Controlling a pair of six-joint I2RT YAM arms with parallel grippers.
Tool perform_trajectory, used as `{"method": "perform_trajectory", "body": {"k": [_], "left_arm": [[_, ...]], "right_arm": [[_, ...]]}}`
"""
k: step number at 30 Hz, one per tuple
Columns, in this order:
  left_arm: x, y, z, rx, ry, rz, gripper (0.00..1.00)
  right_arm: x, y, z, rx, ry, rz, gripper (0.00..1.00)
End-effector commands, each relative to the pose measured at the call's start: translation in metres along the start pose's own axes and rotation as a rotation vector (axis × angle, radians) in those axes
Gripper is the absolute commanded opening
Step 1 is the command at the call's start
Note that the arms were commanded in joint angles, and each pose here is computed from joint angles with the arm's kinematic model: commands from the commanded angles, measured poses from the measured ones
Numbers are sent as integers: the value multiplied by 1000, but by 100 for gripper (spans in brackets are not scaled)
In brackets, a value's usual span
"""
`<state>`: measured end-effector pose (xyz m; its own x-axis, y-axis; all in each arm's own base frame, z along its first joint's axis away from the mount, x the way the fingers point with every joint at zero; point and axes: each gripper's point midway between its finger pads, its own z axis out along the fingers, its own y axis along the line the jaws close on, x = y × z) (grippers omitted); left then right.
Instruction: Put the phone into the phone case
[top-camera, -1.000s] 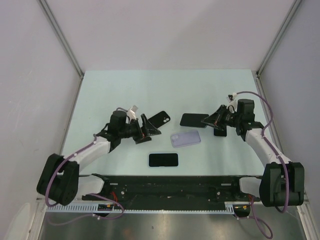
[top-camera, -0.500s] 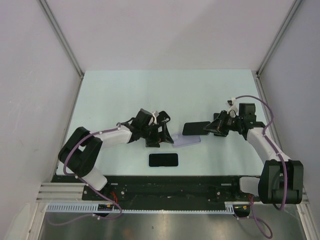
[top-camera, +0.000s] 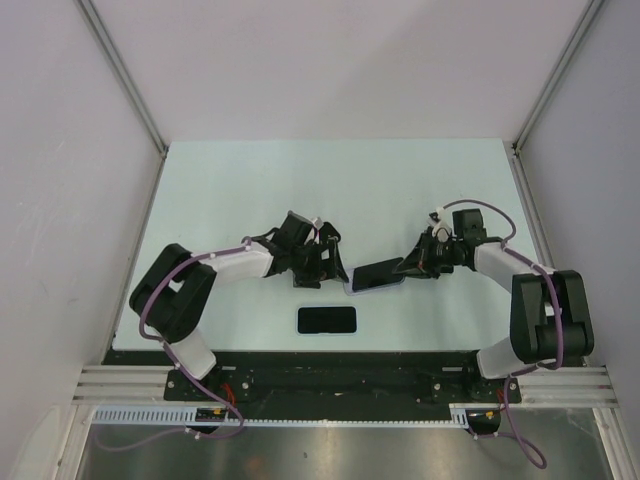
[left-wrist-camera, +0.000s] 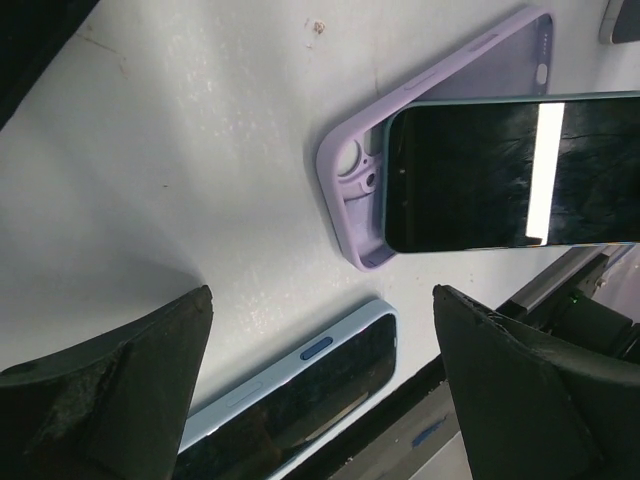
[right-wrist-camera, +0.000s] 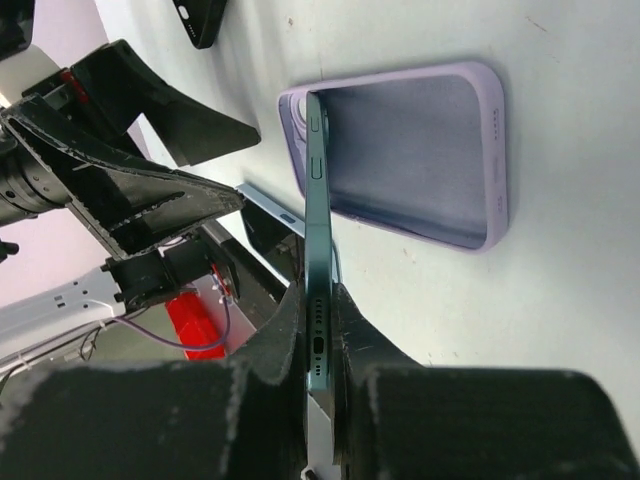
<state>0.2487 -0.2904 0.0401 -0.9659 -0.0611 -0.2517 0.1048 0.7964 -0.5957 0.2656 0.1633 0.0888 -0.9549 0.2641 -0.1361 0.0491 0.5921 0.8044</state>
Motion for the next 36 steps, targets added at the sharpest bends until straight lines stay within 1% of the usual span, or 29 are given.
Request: {"method": "perform_trajectory", "body": {"k": [1, 9, 14, 20, 25, 26, 30, 36], "left_arm": [[1, 1, 5, -10, 23, 20, 98], [0, 0, 6, -8, 23, 17, 99], [-3, -7, 3, 19, 21, 49, 100], [-5, -5, -1, 21, 13, 61, 100], [-4, 1, 0, 9, 15, 57, 100], [-5, 2, 0, 8, 13, 58, 100], [-11, 4, 5, -6, 5, 64, 100], [-23, -4, 8, 8, -8, 93, 100]], "right_arm": [[-13, 20, 5, -93, 2, -74, 2], [-7, 9, 15, -110, 54, -72, 2], [2, 16, 25, -157, 104, -92, 2], [12, 17, 46, -146, 143, -108, 2], [15, 31, 62, -146, 134, -119, 2], [13, 34, 66, -146, 117, -134, 2], [19, 47, 80, -154, 119, -139, 2], [29, 44, 89, -124, 132, -115, 2]]}}
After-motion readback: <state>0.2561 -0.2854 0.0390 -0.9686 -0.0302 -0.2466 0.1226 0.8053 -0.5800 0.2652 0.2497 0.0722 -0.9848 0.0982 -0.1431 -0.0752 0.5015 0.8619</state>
